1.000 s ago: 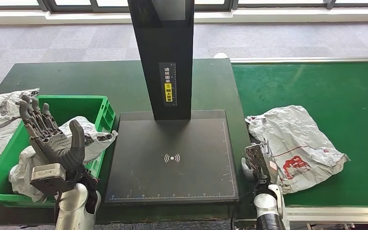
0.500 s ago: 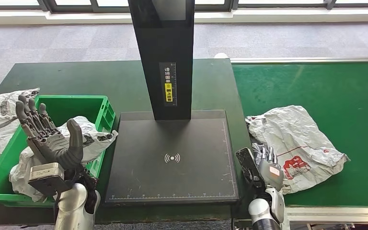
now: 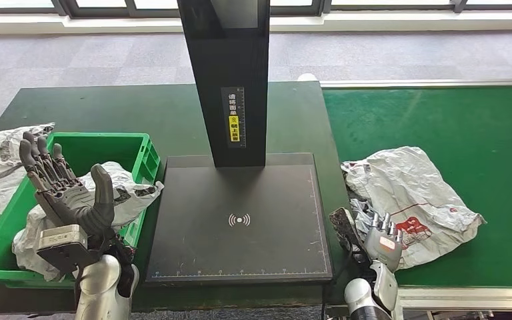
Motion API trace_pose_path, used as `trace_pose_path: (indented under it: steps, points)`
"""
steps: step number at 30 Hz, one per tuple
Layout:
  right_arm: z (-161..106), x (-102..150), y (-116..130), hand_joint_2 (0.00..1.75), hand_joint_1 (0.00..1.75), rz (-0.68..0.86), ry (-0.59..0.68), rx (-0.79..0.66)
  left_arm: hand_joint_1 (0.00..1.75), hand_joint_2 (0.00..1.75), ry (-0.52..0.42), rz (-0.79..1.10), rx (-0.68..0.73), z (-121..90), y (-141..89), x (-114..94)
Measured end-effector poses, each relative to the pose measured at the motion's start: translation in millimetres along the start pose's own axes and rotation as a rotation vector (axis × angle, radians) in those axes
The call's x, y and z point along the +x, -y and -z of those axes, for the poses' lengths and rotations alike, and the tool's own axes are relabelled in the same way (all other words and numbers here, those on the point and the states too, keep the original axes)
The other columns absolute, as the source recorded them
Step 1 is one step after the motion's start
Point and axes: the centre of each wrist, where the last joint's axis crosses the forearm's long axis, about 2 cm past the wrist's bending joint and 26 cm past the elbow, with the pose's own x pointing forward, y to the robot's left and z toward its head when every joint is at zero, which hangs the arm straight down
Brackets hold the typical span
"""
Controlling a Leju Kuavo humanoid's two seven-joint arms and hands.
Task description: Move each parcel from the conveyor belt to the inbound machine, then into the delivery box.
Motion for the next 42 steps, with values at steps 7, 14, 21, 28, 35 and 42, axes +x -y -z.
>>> trace_pose_path:
  steps: [7, 14, 21, 28, 35, 42]
  points:
    - [2.2, -1.3, -1.6, 0.00, 0.07, -0.042, -0.011, 0.027, 0.00, 1.75, 0.000, 0.001, 0.001, 0.0, 0.0, 0.0]
    - [5.5, 1.1, -1.8, 1.75, 1.75, -0.058, -0.010, 0.037, 0.00, 1.75, -0.001, 0.001, 0.001, 0.0, -0.1, 0.0]
    - [13.1, 9.8, 0.0, 1.75, 1.75, -0.064, 0.007, 0.047, 0.00, 1.75, -0.003, 0.002, 0.003, 0.0, -0.1, 0.0]
    - [19.0, 17.2, 1.7, 1.75, 1.75, -0.063, 0.021, 0.050, 0.00, 1.75, 0.000, 0.005, 0.009, 0.6, -0.6, 0.8]
    - [23.1, 22.7, 3.3, 1.75, 1.75, -0.060, 0.030, 0.051, 0.00, 1.75, 0.002, 0.005, 0.013, 1.1, -0.8, 1.4]
    - [23.5, 23.4, 2.8, 1.75, 1.75, -0.063, 0.032, 0.058, 0.00, 1.75, 0.000, 0.006, 0.014, 1.1, -0.9, 1.4]
